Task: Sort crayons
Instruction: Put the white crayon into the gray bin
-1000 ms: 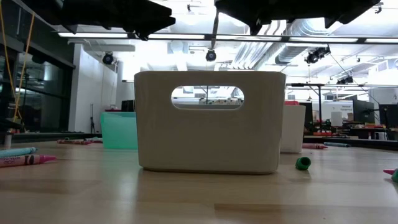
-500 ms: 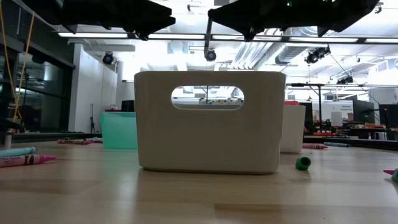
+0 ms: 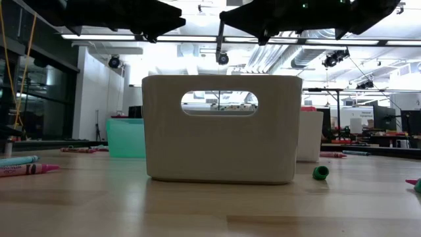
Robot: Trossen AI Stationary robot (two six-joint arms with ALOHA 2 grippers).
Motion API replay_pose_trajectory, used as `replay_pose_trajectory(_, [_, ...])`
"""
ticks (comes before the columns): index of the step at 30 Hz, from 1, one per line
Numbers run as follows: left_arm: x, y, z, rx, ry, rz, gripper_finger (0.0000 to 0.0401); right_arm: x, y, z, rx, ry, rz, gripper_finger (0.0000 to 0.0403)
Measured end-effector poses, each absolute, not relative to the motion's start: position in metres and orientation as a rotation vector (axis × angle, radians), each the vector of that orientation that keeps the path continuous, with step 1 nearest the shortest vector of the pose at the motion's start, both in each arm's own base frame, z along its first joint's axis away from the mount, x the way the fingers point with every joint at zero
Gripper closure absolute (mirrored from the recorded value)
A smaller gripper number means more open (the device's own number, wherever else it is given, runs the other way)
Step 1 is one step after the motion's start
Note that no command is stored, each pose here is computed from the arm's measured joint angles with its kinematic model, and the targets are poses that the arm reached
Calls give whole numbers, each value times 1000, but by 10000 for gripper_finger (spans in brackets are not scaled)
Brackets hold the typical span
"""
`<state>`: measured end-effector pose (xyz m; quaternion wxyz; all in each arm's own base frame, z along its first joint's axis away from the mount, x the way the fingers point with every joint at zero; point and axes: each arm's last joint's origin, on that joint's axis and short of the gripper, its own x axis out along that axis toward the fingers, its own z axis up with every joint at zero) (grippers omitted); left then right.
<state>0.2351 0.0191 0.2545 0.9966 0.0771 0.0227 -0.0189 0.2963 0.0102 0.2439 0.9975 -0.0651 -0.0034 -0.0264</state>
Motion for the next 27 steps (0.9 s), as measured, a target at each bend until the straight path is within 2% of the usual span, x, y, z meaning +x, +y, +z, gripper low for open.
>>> replay_pose_trajectory(3, [235,19,254,154,48,-38,231,296,12,243,-131,3,-1,402])
replay_pose_trajectory(10, [235,19,253,170,57,-35,231,295,24,242,-88,-4,311,402])
replay_pose_trajectory(14, [235,19,253,178,57,-33,231,293,37,239,-89,25,420,402])
replay_pose_trajectory(20, [235,19,253,178,57,-32,231,290,53,234,-118,60,477,402])
replay_pose_trajectory(27, [235,19,253,178,59,-32,231,290,56,235,-103,61,369,402])
